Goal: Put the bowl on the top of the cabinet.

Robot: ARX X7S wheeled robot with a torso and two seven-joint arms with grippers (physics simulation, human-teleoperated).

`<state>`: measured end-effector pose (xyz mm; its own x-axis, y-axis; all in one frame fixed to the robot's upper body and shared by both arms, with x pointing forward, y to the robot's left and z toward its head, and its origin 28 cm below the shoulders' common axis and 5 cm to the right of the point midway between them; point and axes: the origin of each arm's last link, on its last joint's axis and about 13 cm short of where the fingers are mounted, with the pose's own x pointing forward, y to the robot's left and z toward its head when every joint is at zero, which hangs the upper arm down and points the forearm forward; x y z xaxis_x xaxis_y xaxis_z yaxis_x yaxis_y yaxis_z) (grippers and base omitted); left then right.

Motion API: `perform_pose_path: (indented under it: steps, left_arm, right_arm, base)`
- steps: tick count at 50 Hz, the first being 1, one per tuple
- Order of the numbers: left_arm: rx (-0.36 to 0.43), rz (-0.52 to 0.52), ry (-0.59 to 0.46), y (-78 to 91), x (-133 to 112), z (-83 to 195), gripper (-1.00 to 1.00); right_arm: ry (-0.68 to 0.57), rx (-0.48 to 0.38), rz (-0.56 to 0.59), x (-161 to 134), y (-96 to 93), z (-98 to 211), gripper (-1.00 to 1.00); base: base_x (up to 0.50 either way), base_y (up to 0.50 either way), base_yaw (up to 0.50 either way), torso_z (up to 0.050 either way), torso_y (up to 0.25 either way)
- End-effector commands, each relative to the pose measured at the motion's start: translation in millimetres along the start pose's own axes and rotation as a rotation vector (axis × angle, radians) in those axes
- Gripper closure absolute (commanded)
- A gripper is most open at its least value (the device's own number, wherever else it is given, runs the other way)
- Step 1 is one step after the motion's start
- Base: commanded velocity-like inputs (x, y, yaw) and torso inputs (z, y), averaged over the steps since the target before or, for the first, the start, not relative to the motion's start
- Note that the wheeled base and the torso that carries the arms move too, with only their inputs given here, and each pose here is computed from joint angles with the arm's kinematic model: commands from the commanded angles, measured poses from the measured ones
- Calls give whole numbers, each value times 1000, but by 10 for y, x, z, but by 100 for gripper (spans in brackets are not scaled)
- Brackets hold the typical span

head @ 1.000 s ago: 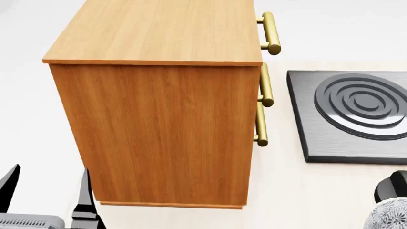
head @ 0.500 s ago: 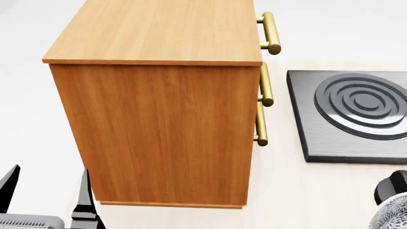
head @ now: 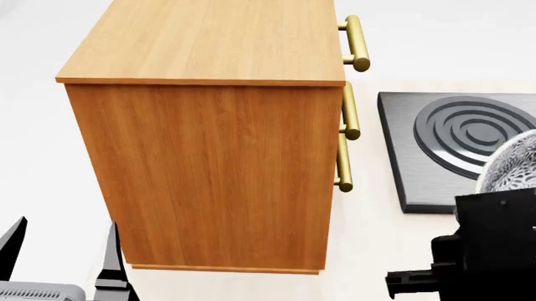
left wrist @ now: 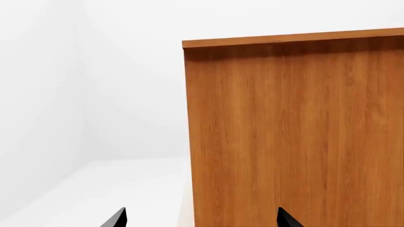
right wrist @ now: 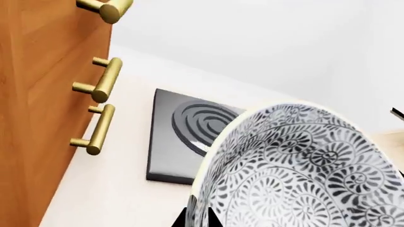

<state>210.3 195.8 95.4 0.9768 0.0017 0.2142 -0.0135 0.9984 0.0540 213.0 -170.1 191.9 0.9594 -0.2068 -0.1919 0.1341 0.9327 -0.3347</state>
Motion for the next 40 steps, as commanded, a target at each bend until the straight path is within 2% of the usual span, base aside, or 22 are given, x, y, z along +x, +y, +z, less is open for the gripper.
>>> perform_pose_path:
  steps: [1, 8, 19, 29, 40]
  left_arm:
    - [-2, -1, 1, -1, -3, 7, -100]
    - [-2, 1, 0, 8, -2, 8, -100]
    - [1, -5, 3, -11, -2, -16, -100]
    - [1, -6, 6, -11, 0, -21, -100]
    - [2, -9, 7, -22, 2, -15, -100]
  right_arm:
    - [-60, -4, 45, -160, -135, 635, 100]
    - [-58, 10, 34, -93, -183, 972, 100]
    - [-53, -25, 3, -61, -233, 1417, 100]
    - [-73, -71, -4, -69, -200, 1770, 100]
    - [-112, -64, -1, -128, -168, 2086, 100]
  base:
    - [0, 0, 0, 0, 0]
    - [0, 0, 0, 0, 0]
    - [0, 0, 0, 0, 1]
    - [0, 0, 0, 0, 0]
    - [0, 0, 0, 0, 1]
